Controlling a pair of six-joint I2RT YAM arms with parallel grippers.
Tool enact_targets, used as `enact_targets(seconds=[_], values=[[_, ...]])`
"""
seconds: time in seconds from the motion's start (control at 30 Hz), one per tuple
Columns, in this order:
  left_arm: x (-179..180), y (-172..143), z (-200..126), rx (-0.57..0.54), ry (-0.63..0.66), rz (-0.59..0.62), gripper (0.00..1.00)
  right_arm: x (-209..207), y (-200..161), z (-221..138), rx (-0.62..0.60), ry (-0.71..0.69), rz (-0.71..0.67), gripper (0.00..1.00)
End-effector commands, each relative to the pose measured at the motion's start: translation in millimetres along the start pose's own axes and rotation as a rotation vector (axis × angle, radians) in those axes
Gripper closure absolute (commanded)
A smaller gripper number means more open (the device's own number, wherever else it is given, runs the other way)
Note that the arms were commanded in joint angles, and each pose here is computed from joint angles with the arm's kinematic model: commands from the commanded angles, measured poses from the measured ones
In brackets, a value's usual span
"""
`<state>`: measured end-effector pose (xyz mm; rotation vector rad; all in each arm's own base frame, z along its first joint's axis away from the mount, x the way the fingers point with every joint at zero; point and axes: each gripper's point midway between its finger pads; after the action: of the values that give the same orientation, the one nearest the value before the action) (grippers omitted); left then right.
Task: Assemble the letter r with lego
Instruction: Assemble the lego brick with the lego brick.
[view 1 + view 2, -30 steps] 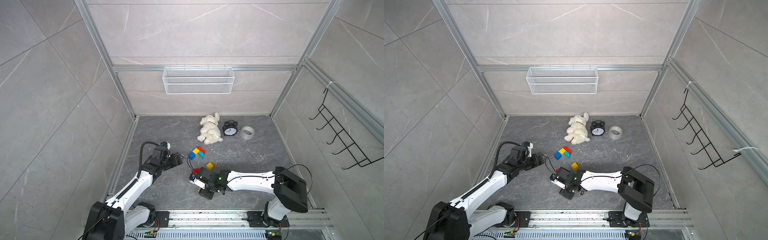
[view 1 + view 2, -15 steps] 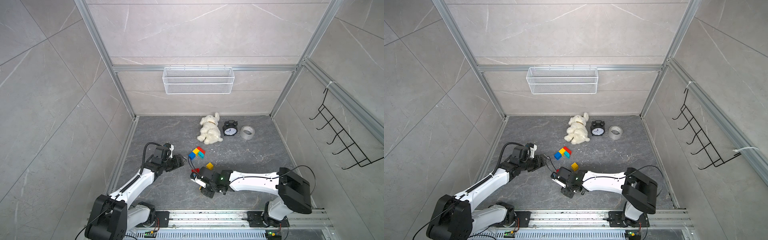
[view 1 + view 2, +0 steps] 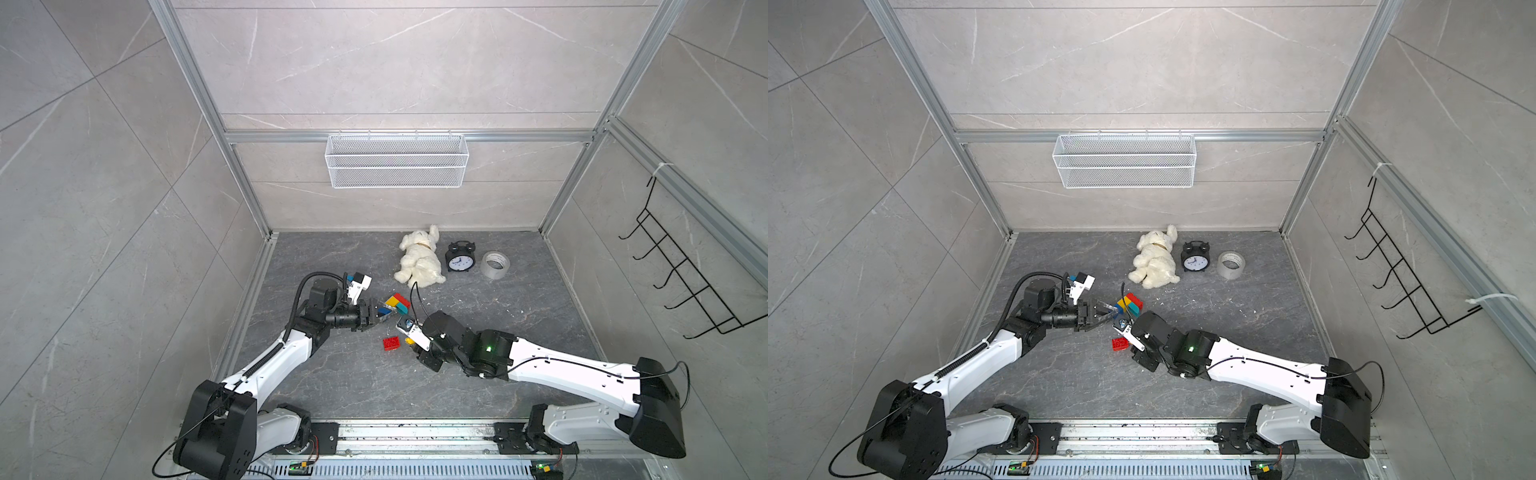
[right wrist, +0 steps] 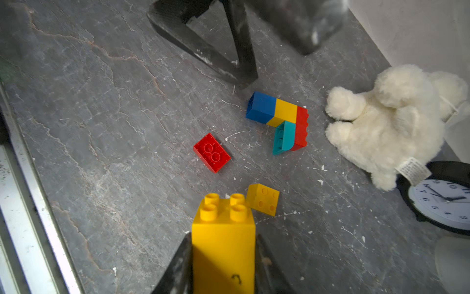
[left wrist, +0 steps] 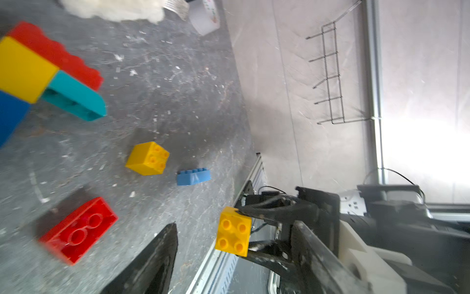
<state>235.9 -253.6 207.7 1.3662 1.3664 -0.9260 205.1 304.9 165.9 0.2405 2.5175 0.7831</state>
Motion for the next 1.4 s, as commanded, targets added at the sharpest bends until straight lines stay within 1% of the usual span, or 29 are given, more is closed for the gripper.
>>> enact_targets(seconds=[0.0,0.13,0.27,0.5,0.57,0.63,0.73,1.03,1.1,1.13,1.23,1.3,1.37], values=[[-23,-18,5,0.12,-0.074,0.059,0.29,-18,9,-12,-0.034,-0.075,-0.015,0.79],[-15,-23,11,0.153,-0.048,0.046,0.31,-27,13,-19,-0.059,-0.109,-0.015,0.78],[-18,-33,22,0.211,-0.052,0.06,0.33,-33,19,-23,-0.088,-0.128,-0.013,0.78],[-20,-48,48,0.317,-0.052,0.083,0.33,-34,30,-24,-0.116,-0.117,-0.023,0.78],[-18,-51,53,0.341,-0.047,0.081,0.35,-35,30,-25,-0.116,-0.122,-0.025,0.78],[-13,-52,55,0.349,-0.031,0.072,0.39,-37,30,-27,-0.12,-0.128,-0.026,0.78],[-8,-50,57,0.342,-0.008,0.068,0.48,-37,29,-29,-0.118,-0.127,-0.027,0.78],[-8,-46,58,0.325,0.009,0.079,0.58,-35,17,-28,-0.085,-0.124,-0.021,0.78],[-7,-46,58,0.325,0.012,0.079,0.62,-34,14,-28,-0.081,-0.123,-0.018,0.78],[-7,-46,58,0.324,0.013,0.082,0.66,-35,15,-29,-0.083,-0.124,-0.016,0.77],[-8,-45,58,0.322,0.013,0.088,0.76,-34,14,-29,-0.093,-0.119,-0.012,0.71],[-8,-43,59,0.317,0.021,0.094,0.77,-33,15,-30,-0.108,-0.112,-0.007,0.64],[-6,-38,59,0.296,0.049,0.104,0.83,-33,16,-30,-0.119,-0.108,0.004,0.58]])
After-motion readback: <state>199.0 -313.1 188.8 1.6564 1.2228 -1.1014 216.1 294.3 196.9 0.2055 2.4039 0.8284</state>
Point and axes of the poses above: each gripper's point midway between its finger pads, its own z axis out along the fingers, its own x axis along the line the jaws close on, y = z × x, and after that the axes turned 15 degrees about -z, right-handed
